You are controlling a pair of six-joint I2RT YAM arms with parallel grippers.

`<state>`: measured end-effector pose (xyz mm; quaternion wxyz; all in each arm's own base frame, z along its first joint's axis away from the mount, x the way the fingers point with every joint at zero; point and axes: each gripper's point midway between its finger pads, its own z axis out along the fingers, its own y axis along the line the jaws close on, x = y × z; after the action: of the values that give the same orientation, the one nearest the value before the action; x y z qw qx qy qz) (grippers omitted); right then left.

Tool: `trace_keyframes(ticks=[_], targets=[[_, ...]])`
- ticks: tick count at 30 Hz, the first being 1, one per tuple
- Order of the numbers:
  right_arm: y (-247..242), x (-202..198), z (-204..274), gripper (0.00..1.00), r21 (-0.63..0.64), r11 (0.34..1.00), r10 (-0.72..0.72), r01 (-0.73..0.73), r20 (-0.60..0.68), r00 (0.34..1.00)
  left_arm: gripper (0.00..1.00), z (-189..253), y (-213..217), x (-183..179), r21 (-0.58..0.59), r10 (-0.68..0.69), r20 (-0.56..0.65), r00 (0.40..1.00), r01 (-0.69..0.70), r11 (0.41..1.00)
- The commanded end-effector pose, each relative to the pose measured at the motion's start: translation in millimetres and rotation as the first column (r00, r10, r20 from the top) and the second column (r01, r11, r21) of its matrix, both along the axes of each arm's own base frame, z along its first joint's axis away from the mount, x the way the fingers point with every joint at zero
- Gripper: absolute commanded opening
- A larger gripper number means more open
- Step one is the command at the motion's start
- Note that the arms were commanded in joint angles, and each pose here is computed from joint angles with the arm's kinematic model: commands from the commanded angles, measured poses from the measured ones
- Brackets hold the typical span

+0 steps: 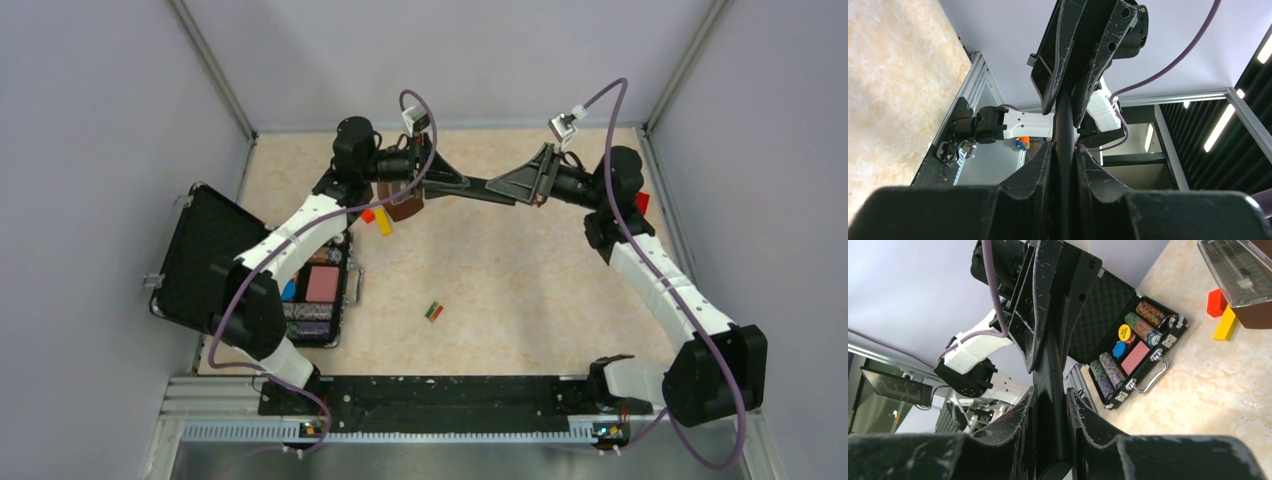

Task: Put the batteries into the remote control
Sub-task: Remove the battery cover from the remote control.

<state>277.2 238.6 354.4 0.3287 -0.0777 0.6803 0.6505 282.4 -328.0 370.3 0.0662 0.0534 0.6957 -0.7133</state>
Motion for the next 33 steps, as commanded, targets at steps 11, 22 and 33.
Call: trace_keyframes(ticks=[11, 22, 33], targets=[[2.8, 5.5, -47.3, 0.06, -0.064, 0.997, 0.037, -0.045, -0.115, 0.993, 0.00, 53.8, 54.7, 32.9, -0.079, 0.206, 0.209, 0.956, -0.193, 0.978], [2.3, 24.4, -55.5, 0.13, -0.039, 0.999, -0.031, 0.025, -0.151, 0.988, 0.00, 53.4, 73.4, 45.7, -0.058, 0.264, 0.242, 0.934, -0.257, 0.965], [9.6, 57.9, -72.1, 0.34, -0.173, 0.977, -0.152, 0.122, -0.178, 0.972, 0.00, 38.1, 71.4, 56.0, -0.031, 0.262, 0.246, 0.933, -0.263, 0.964]])
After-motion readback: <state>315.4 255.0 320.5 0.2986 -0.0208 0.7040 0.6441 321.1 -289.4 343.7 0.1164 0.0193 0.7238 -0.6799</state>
